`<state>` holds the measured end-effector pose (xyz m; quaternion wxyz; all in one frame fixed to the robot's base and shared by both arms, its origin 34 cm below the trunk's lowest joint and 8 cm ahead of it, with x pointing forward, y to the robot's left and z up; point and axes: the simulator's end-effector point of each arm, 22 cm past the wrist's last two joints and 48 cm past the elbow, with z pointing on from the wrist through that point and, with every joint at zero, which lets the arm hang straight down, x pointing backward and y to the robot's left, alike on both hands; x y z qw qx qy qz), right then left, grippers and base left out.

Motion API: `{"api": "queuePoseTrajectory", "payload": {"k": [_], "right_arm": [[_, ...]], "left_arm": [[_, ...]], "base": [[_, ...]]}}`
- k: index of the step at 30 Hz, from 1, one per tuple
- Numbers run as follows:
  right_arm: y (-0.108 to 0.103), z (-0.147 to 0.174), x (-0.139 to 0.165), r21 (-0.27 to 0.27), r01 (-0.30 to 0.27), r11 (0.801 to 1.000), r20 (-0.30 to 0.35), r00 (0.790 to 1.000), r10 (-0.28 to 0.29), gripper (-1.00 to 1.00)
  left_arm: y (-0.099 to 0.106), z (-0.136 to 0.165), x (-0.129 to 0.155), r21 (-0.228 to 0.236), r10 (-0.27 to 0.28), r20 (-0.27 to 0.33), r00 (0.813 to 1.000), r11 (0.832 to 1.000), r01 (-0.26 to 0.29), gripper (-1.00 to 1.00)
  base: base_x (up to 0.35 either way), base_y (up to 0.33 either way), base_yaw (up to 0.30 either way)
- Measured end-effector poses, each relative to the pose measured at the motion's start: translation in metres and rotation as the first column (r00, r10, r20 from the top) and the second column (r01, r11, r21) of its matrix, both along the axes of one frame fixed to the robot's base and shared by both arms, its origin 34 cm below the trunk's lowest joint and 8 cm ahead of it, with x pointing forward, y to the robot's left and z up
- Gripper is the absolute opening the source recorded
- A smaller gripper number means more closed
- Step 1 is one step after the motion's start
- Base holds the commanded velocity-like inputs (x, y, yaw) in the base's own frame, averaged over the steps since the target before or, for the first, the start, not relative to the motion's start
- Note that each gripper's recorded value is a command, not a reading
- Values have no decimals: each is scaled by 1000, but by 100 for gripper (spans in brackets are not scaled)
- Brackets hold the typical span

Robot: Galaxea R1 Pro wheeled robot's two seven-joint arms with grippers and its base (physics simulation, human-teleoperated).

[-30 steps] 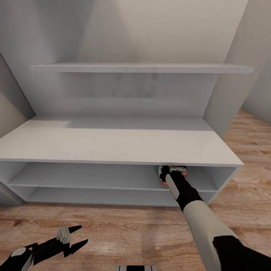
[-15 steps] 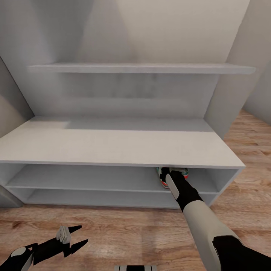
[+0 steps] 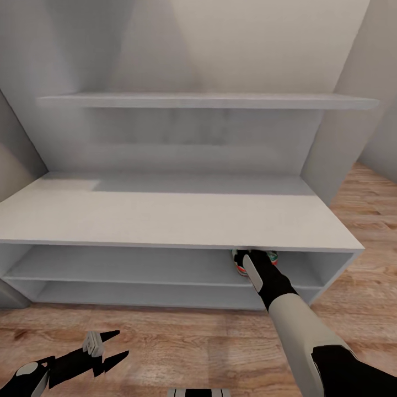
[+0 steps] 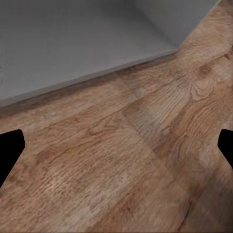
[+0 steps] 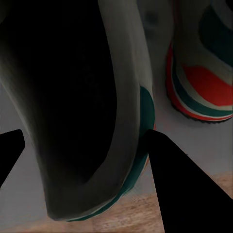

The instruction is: Pick up the two gym shoes and the two sandals from the corridor floor and place them onto the hallstand (shoe rack) in the corridor, making sure they are on the rack and not on the floor. Arrange them so the two gym shoes are next to each other and the two sandals are next to each other.

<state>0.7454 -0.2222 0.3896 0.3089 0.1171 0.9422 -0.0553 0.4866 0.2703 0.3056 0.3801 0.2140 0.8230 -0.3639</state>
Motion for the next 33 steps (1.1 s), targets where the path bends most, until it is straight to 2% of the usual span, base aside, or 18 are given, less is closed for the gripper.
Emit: {"api": "queuePoseTrajectory", "payload": {"k": [7, 8, 9, 22, 33], "right_arm": [[-1, -1, 0, 8, 6, 1000, 2, 1000, -6, -100], [-1, -1, 0, 9, 7, 1000, 3, 1000, -7, 100], [-4, -4, -2, -6, 3, 1000, -10, 1000, -3, 100], [-9, -4, -2, -9, 9, 1000, -9, 1000, -9, 100], [-9, -5, -2, -9, 8, 1000, -10, 1000, -9, 100]], "left_arm": [[0, 0, 0, 0, 0, 0, 1000, 1000, 0, 100], [0, 0, 0, 0, 0, 0, 1000, 1000, 0, 100], [0, 0, 0, 0, 0, 0, 1000, 1000, 0, 100], [1, 0, 0, 1, -1, 0, 1000, 1000, 1, 100], [1, 0, 0, 0, -2, 0, 1000, 1000, 2, 100]], "base": [[15, 0, 0], [1, 0, 0], [0, 0, 0], [-3, 0, 0], [-299, 0, 0]]}}
